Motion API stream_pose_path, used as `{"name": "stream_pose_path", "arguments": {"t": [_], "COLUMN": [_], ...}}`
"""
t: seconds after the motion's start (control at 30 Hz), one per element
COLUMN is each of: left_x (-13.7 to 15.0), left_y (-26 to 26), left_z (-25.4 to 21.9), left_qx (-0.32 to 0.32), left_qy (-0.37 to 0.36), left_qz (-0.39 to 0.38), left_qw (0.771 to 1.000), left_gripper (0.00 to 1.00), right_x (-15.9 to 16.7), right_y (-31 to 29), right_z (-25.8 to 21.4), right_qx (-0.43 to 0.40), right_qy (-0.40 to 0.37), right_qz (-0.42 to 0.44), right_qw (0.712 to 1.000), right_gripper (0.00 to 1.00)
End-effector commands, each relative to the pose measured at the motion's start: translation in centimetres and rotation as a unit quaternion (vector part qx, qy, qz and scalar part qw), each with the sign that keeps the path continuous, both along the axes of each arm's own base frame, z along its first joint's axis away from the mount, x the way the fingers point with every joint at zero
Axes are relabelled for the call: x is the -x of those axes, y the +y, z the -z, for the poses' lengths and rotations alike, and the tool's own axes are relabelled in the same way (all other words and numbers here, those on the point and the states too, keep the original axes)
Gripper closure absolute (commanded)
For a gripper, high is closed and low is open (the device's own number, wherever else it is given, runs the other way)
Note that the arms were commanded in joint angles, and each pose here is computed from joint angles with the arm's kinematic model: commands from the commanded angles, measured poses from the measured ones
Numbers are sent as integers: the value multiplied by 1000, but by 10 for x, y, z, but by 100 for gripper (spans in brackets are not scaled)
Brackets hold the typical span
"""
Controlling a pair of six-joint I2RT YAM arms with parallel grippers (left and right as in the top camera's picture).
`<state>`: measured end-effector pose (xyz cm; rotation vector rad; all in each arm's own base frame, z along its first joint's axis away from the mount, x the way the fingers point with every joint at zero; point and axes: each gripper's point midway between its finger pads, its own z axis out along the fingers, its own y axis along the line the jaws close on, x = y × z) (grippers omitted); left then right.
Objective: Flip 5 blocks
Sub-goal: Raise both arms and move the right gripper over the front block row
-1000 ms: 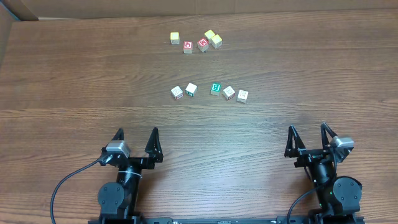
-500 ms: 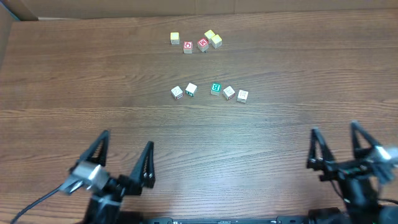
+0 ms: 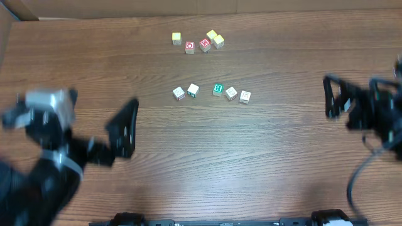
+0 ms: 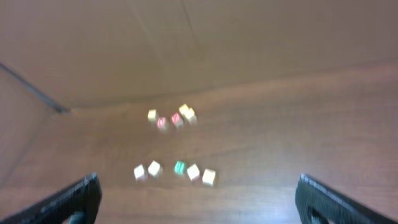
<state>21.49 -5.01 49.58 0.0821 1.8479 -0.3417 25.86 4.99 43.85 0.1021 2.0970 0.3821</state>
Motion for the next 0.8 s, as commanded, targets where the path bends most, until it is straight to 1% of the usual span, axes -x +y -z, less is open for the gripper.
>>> {"name": "stream_pose_path", "arguments": {"t": [0.0,0.1,0.17,0.27,0.33,0.37,0.4,0.43,0.47,0.5,0.57,0.6,0.7,0.77], "left_x": [-41,-73,-95,-123,-140,-148,-156,-161,-166,-169,-175,-178,-189,-193], "left_y": [-2,-4,-8,-18,-19,-19,-19,-20,-19,-19,-19,-19,-20,-20], "left_z": [8,39,67,111,136,149,165,178,192,206,231,244,281,299], "left_qx": [-37,-44,-41,-26,-22,-24,-23,-23,-24,-25,-22,-21,-14,-13], "left_qy": [59,148,209,289,328,348,370,391,412,433,472,489,536,556], "left_qz": [13,19,30,53,55,53,54,54,52,51,50,48,41,39], "left_qw": [998,988,977,955,943,936,927,919,910,899,880,871,843,830], "left_gripper": [0,0,0,0,0,4,24,51,81,96,96,96,96,96], "right_x": [-34,-64,-88,-110,-118,-124,-130,-134,-138,-141,-144,-146,-150,-150], "right_y": [5,14,23,44,52,55,57,59,59,61,66,68,76,78], "right_z": [0,21,38,70,92,102,113,123,133,144,163,173,212,234], "right_qx": [3,-2,-17,-51,-66,-72,-76,-77,-78,-79,-85,-86,-66,-47], "right_qy": [47,114,146,201,240,255,270,284,300,317,350,366,416,439], "right_qz": [-7,-22,-35,-76,-90,-94,-97,-97,-96,-93,-85,-77,-45,-24], "right_qw": [999,993,989,975,964,960,955,951,946,941,929,923,906,897], "right_gripper": [0,0,0,0,0,0,0,8,25,35,58,62,61,60]}}
